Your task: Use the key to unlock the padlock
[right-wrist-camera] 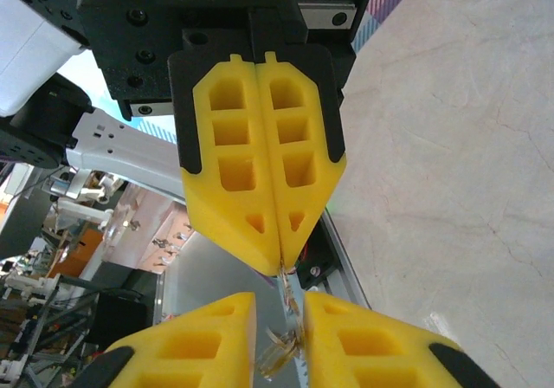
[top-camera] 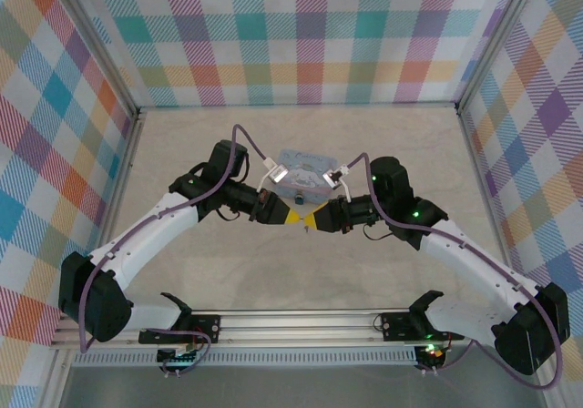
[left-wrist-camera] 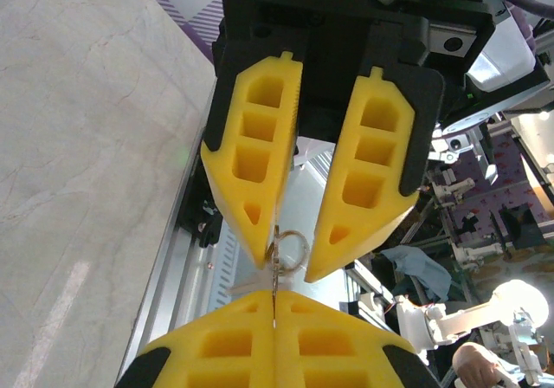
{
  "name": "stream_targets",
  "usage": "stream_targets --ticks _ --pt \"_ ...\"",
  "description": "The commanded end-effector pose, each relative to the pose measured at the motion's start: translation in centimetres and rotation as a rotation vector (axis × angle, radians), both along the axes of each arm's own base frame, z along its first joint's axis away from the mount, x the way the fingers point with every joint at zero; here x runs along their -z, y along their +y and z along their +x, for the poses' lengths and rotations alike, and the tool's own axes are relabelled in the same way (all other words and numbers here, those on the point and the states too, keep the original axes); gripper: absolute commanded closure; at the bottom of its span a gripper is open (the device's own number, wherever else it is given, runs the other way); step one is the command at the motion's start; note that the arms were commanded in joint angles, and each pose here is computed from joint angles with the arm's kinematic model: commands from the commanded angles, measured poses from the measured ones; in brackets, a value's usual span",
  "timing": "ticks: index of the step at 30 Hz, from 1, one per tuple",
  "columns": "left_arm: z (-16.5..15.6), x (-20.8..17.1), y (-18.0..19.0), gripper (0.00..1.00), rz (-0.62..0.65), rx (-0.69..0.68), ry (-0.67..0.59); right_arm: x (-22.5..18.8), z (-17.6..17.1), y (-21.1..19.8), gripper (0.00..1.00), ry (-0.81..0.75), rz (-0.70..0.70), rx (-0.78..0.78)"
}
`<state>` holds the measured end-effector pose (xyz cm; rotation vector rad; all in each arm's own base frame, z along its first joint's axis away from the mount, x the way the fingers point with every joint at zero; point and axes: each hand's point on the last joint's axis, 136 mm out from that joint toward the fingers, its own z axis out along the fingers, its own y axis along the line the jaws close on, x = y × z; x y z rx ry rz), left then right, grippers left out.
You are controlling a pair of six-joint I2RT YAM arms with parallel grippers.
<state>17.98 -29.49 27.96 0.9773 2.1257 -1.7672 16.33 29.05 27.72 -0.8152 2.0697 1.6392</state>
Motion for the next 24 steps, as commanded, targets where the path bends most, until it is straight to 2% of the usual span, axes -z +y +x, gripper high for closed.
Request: stream_targets --ticks 1,7,12,13,17,19,21,22,24 --pt "0.1 -0.6 0.4 1.0 -0.017 -0.012 -0.025 -0.5 0.0 -0.1 0.86 -0.025 0.014 -0.006" --pt "0.1 -0.6 0.4 1.0 -0.016 -0.016 -0.027 -0.3 0.1 -0.1 1.0 -0.035 0.01 -0.001" --pt "0.5 -0.4 0.5 1.0 0.003 -0.041 -0.033 -0.4 0.5 -0.1 1.0 -0.052 0.01 0.018" --pt "0.9 -0.1 0.5 0.97 0.021 -0.066 -0.034 -0.3 0.8 -0.2 1.0 -0.06 0.006 0.03" --pt "3.9 1.6 0.9 0.6 0.087 -0.232 -0.028 0.1 3.6 -1.5 1.0 -0.087 -0.029 0.158" --pt "5.6 3.4 1.5 0.38 0.144 -0.361 -0.019 0.2 5.6 -2.5 1.0 -0.11 -0.052 0.25" --pt "7.1 4.2 1.8 0.24 0.133 -0.452 -0.044 0.5 7.2 -3.3 1.0 -0.172 -0.115 0.328" --pt "7.7 5.0 2.1 0.01 0.133 -0.505 -0.041 0.6 8.0 -3.6 1.0 -0.199 -0.146 0.368" --pt "8.6 5.7 2.5 0.0 0.135 -0.57 -0.052 0.5 9.2 -4.1 1.0 -0.238 -0.18 0.418"
